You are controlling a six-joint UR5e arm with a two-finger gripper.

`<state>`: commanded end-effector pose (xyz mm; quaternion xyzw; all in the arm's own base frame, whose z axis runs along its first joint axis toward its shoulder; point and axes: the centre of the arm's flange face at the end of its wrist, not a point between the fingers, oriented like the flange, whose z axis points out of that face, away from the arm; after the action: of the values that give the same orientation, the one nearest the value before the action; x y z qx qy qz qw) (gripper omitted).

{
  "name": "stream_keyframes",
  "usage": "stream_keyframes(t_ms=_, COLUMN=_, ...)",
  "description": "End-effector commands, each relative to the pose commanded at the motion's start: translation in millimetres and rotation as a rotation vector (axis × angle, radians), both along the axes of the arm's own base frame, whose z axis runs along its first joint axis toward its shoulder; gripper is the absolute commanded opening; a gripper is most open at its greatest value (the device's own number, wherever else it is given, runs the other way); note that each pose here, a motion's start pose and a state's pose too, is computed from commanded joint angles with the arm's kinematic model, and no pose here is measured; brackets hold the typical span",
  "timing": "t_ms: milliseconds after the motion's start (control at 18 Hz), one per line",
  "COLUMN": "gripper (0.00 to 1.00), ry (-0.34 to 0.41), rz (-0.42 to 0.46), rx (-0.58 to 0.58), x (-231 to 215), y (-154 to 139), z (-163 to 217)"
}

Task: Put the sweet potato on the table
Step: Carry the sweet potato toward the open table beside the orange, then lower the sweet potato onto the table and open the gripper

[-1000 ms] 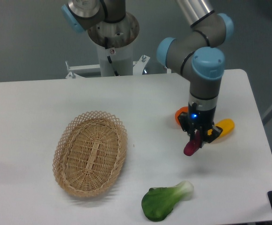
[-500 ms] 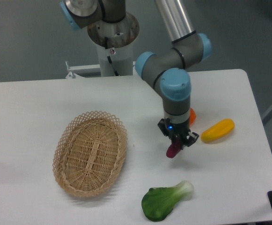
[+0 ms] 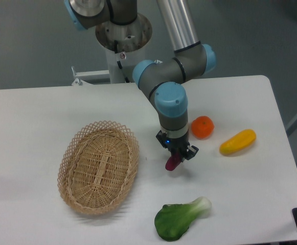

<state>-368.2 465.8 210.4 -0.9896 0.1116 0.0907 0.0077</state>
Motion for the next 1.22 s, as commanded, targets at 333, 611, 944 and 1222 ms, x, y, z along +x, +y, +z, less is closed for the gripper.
stream_keyframes(t_ms=333, gripper=0.32, ry=0.001, rz=-0.005, rx=0.000, x=-2, y=3, z=-1)
stream_keyframes(t_ms=611, gripper=1.00, ry=0.041, rz=-0.010, rx=0.028, x=-14, y=13, z=20)
stream_keyframes(t_ms=944, gripper=1.00, ry=0.133, rz=0.012, rx=0.103, x=-46, y=29, z=76)
stream_keyframes(t_ms=1222, gripper=1.00, ry=0.217, rz=0.054, rx=0.172, x=-91, y=19, z=138)
